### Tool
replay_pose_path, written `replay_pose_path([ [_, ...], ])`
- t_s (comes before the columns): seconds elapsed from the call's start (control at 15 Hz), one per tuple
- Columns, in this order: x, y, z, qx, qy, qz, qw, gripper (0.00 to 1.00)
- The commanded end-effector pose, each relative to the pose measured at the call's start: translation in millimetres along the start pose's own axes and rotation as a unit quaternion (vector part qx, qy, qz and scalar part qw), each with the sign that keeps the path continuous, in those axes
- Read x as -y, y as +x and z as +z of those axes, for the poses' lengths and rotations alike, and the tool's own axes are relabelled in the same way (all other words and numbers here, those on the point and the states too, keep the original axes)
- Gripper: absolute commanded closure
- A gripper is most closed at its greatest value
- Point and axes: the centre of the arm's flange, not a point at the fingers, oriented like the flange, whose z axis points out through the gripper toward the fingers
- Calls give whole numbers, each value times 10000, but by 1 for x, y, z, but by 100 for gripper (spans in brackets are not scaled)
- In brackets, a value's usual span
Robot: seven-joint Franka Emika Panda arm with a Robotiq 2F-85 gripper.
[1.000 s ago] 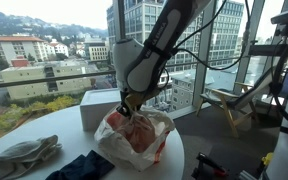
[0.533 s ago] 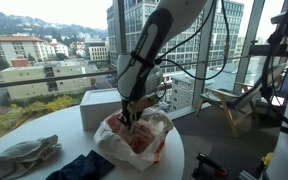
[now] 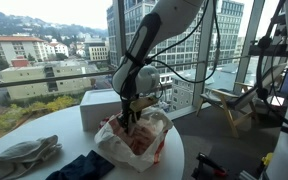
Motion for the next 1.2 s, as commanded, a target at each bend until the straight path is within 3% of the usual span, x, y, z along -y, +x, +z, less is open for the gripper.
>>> replay_pose_path([
  [0.0,3,4,-49,-14,-47,-623,9980,24],
  [0.2,6,8,-90,-3,-151,-750,9971,3],
  [0.47,22,0,-136,70,-383,-988,9943,0],
  [0.67,54,-11,-157,-633,-26,-1448,9874,0],
  [0.87,94,-19,-157,-1035,497,-1784,9772,0],
  [1.13,139,-38,-128,-1107,1071,-2679,9511,0],
])
